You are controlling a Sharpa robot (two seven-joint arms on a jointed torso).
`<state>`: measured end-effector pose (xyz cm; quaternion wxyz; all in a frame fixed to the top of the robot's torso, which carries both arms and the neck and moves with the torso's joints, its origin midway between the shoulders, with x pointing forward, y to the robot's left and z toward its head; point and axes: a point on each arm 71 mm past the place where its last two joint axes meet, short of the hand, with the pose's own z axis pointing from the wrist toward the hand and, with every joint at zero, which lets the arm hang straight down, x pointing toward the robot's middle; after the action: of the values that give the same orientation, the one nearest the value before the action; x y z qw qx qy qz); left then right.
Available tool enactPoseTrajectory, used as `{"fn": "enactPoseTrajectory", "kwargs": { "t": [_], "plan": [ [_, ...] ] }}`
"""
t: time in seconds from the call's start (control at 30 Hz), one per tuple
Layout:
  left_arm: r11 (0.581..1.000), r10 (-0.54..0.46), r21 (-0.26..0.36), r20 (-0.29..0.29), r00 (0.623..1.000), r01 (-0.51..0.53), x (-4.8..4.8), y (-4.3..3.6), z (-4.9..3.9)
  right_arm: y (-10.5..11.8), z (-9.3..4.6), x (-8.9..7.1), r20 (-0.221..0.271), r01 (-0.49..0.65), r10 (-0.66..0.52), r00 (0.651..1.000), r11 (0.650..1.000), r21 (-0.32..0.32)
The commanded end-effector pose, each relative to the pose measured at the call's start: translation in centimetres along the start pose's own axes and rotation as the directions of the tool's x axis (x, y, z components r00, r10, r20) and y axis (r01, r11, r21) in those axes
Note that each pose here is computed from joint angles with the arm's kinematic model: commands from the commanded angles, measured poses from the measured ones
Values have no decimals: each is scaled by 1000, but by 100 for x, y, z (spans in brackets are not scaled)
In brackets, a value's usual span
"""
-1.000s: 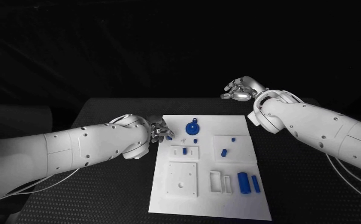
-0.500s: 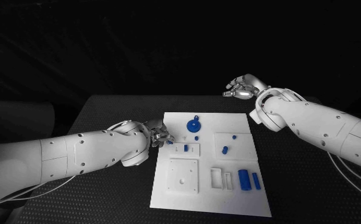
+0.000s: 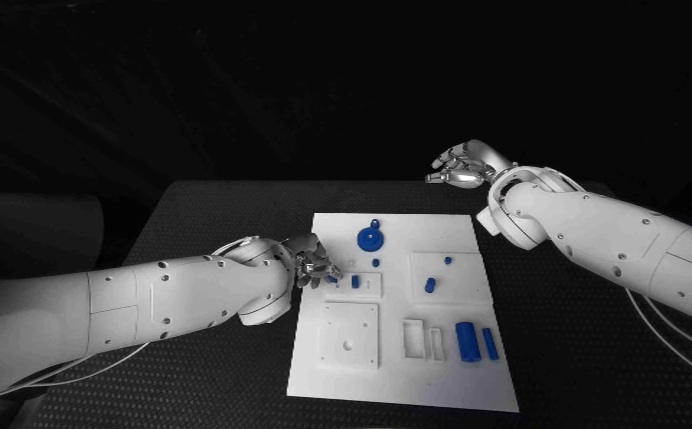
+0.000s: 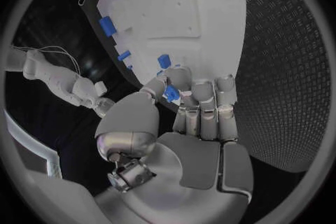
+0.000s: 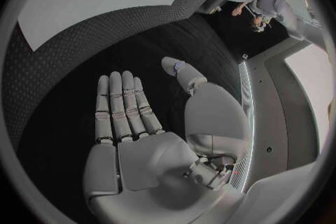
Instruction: Assemble the parts on the task board
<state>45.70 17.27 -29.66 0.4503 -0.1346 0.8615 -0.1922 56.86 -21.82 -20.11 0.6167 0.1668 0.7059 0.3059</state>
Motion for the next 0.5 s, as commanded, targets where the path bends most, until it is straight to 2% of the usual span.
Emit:
{"fn": "enactPoseTrajectory", "kwargs": {
  "t": [0.03,0.5],
  "plan": [
    [1000,22,12,20,1000,-23,29,-11,13,14,2,10,-5,-1,1,1000,1000,-9],
    [999,51,14,12,999,-52,49,-38,65,25,4,19,-7,-2,2,1000,1000,-11]
  ]
}}
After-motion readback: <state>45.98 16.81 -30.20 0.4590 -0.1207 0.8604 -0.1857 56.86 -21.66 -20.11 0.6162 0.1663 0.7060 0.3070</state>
